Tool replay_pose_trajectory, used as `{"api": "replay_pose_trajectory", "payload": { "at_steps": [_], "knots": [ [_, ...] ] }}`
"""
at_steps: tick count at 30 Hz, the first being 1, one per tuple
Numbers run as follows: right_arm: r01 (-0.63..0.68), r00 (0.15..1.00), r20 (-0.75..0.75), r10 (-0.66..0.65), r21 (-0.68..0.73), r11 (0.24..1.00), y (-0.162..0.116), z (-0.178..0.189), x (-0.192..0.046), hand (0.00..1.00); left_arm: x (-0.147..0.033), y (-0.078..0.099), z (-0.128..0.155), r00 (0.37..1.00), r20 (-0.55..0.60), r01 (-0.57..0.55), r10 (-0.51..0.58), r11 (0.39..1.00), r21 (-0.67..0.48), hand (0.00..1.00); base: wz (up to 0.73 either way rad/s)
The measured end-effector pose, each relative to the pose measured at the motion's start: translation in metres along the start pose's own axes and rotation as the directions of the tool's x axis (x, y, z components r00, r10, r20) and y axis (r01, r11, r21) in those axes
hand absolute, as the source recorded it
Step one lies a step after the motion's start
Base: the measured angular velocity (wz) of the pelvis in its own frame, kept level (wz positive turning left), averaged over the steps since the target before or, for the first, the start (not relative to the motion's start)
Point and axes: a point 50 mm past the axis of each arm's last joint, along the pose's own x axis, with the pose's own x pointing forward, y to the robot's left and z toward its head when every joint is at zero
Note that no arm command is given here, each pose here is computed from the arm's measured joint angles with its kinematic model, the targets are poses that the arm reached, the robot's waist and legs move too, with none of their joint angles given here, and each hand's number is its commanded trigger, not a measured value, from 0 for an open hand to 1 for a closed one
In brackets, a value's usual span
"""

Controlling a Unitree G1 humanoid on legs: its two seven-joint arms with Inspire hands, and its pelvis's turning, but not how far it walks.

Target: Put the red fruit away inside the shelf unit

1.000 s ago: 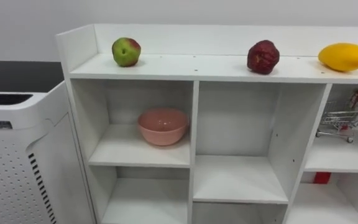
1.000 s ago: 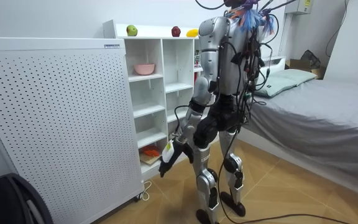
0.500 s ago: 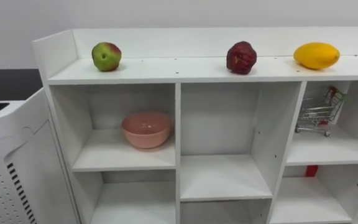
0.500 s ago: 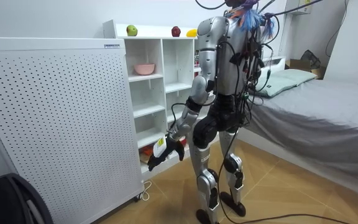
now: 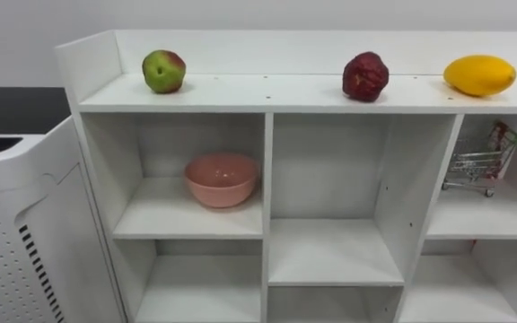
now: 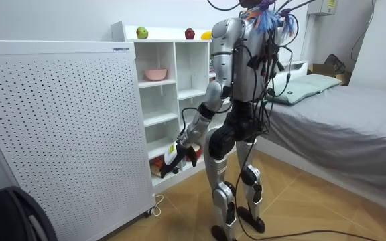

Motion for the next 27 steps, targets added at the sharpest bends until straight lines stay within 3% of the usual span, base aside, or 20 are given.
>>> {"api": "replay_pose_trajectory", "payload": {
  "at_steps": [6, 12, 18, 27],
  "knots": [
    [-0.035, 0.995, 0.095, 0.03, 0.045, 0.998, 0.017, 0.021, 0.009, 0.0, 0.003, 0.003, 0.008, 0.999, 0.02, 0.035, -0.035, 0.999, -0.022, 0.0, 0.0],
    [-0.124, 0.973, 0.212, 0.091, 0.146, 0.981, 0.05, 0.056, 0.022, 0.0, 0.006, 0.007, 0.014, 0.996, 0.039, 0.075, -0.075, 0.997, -0.018, 0.0, -0.01],
    [-0.257, 0.921, 0.321, 0.219, 0.079, 0.963, 0.066, 0.077, 0.026, 0.0, 0.007, 0.016, 0.022, 0.996, 0.07, 0.063, -0.063, 0.998, -0.006, 0.0, 0.0],
    [-0.383, 0.888, 0.292, 0.355, 0.045, 0.923, 0.087, 0.082, 0.038, 0.0, 0.01, 0.027, 0.028, 0.994, 0.086, 0.066, -0.065, 0.998, -0.008, 0.0, 0.0]
  ]
}}
